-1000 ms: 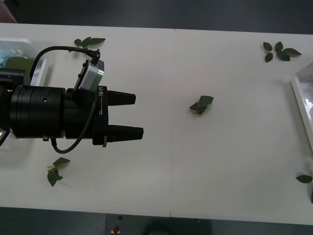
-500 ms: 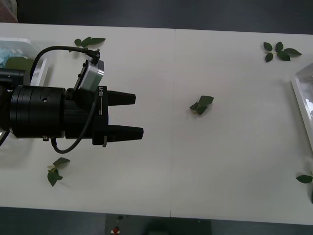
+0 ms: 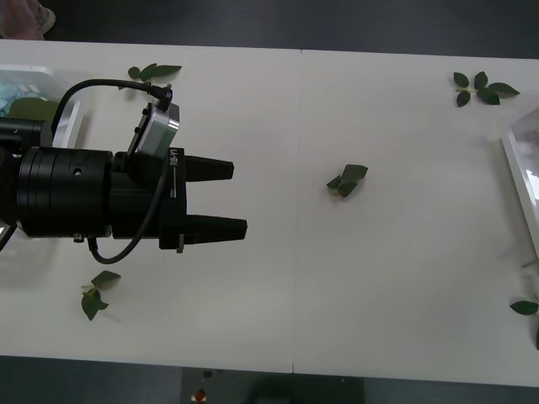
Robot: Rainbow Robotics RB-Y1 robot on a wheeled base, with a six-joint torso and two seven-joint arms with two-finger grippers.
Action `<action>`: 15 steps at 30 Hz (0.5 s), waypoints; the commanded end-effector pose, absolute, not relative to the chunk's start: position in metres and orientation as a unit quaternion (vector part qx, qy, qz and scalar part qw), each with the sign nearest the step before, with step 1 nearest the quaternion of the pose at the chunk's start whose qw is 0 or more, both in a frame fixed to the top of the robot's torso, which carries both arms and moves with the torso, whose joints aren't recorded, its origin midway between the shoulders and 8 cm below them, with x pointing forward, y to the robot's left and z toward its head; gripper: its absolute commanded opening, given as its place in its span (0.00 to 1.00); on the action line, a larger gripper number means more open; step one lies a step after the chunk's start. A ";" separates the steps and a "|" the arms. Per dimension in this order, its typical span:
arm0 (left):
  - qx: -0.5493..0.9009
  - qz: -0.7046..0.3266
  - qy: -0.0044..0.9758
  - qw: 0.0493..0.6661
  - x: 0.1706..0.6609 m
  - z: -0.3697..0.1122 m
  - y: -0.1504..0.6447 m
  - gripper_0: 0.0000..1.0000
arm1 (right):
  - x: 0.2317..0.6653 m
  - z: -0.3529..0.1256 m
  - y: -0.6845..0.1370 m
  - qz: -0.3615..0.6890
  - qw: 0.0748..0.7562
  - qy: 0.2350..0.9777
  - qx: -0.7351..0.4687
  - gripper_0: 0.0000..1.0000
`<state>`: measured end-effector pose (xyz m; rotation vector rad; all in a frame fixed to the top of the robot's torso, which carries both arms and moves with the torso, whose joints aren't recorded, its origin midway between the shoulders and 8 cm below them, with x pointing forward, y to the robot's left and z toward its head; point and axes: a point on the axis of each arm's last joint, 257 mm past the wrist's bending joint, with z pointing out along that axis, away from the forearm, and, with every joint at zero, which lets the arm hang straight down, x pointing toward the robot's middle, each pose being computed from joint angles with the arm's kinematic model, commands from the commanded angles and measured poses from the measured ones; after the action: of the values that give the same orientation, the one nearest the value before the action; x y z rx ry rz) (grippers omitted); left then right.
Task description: Put the red flowers into the right box and the blue flowers into the left box
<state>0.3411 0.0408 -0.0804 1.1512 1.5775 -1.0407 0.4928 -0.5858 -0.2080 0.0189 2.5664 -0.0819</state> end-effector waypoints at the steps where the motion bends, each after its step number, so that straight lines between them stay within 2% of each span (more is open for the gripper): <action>1: 0.478 -0.419 0.626 0.452 0.336 -0.064 0.035 1.00 | 0.510 -0.141 -0.567 -0.048 0.326 0.942 -0.061 1.00; 9: 0.478 -0.419 0.626 0.452 0.336 -0.064 0.035 1.00 | 0.507 -0.098 -0.518 -0.065 0.327 0.921 -0.204 1.00; 15: 0.478 -0.419 0.626 0.452 0.336 -0.064 0.035 1.00 | 0.503 -0.082 -0.461 -0.027 0.346 0.877 -0.331 1.00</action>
<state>0.3411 0.0408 -0.0804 1.1512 1.5775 -1.0407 0.4981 -0.4814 -0.1046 -0.7094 2.3781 -0.0563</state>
